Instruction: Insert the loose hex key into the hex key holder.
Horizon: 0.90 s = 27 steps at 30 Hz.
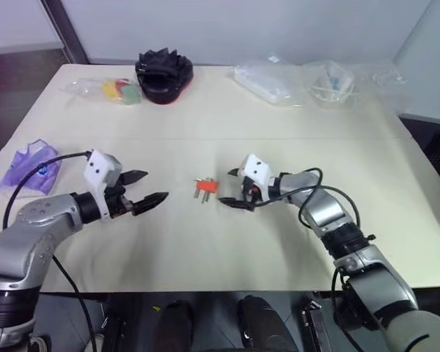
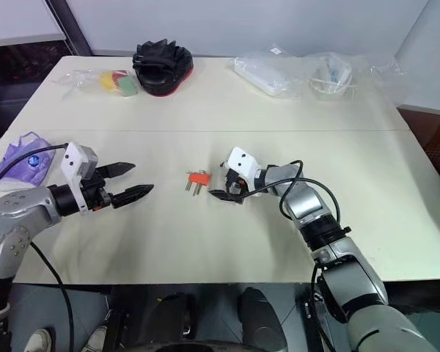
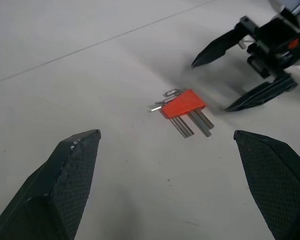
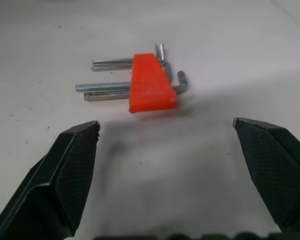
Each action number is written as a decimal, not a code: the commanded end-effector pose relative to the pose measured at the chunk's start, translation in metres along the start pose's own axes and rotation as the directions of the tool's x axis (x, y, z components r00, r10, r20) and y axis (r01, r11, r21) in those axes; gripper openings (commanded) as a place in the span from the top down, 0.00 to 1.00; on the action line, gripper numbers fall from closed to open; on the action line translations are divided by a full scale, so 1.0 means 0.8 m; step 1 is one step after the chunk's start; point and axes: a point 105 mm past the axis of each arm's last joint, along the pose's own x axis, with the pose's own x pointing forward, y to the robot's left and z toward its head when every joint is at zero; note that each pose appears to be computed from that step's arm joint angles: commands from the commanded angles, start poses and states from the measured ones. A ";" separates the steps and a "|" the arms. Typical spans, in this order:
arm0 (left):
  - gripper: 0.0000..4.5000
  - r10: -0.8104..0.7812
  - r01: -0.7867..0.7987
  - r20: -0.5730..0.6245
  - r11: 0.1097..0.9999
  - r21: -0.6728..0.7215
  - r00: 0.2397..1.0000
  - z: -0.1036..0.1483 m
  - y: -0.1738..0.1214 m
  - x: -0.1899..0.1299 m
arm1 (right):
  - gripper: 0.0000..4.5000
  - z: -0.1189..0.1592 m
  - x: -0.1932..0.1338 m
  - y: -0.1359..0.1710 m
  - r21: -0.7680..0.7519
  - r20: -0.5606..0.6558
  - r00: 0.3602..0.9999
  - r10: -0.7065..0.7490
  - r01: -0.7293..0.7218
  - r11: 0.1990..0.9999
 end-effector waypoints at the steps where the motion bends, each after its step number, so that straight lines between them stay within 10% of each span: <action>1: 0.01 0.008 -0.009 0.038 1.000 0.024 0.999 0.015 -0.002 -0.005 | 0.00 0.019 0.007 -0.003 -0.037 0.039 0.999 0.016 -0.015 0.999; 24: 0.01 0.033 -0.035 0.048 0.999 0.041 0.998 0.016 -0.004 -0.004 | 0.00 0.013 0.035 -0.011 -0.026 0.044 0.999 0.018 -0.016 1.000; 27: 0.00 0.036 -0.038 0.047 0.998 0.044 0.998 0.016 -0.003 -0.004 | 0.19 0.013 0.038 -0.011 -0.023 0.044 0.999 0.019 -0.018 1.000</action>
